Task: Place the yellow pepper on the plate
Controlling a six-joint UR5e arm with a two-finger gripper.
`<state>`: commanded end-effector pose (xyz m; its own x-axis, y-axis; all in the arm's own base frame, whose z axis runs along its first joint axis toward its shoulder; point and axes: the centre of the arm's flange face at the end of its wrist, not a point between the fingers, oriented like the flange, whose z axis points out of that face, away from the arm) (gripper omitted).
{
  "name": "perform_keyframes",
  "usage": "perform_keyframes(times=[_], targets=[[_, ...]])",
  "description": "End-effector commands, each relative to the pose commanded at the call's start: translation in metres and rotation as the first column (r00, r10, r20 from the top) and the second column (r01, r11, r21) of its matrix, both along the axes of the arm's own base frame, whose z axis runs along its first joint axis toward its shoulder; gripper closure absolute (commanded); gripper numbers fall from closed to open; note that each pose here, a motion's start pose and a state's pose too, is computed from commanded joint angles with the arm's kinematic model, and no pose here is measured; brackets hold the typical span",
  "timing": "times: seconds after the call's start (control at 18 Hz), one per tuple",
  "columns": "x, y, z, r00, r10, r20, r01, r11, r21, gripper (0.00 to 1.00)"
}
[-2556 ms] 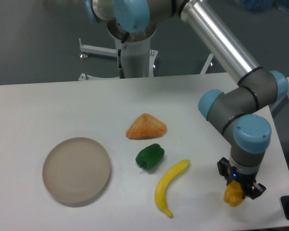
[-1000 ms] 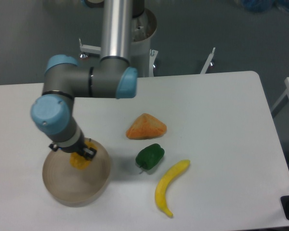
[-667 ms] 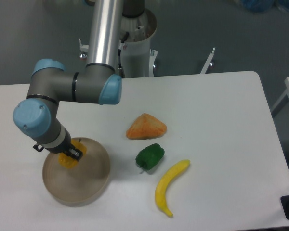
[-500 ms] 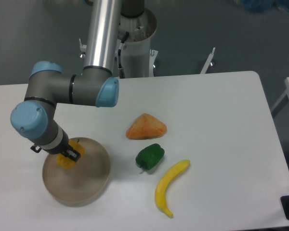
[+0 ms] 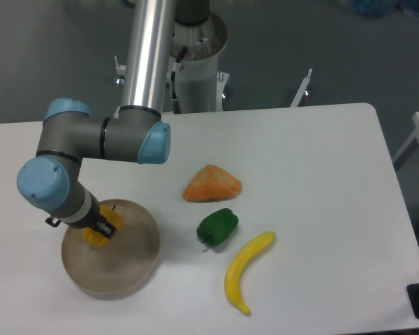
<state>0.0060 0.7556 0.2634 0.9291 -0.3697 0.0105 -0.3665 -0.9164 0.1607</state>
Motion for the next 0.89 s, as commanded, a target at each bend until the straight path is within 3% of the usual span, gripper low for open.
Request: perform_keyframes(times=[0.17,0.22,0.33,0.39,0.72,0.89], targets=[[-0.001,0.0,0.0,1.0,-0.002,-0.006,0.002,1.0,-0.003,0.56],[-0.001,0.0,0.001,1.0,-0.002,-0.006,0.002,1.0,0.0,0.46],[-0.001,0.0,0.006,1.0,-0.002,-0.008,0.002,1.0,0.011,0.13],[-0.001,0.0,0.009,1.0,-0.001,-0.009,0.001,1.0,0.019,0.05],[-0.011,-0.002,0.038,1.0,-0.012,-0.007,0.012,0.998,0.067,0.01],[-0.044,-0.01,0.058,1.0,-0.008,-0.009,0.009,0.996,0.083,0.01]])
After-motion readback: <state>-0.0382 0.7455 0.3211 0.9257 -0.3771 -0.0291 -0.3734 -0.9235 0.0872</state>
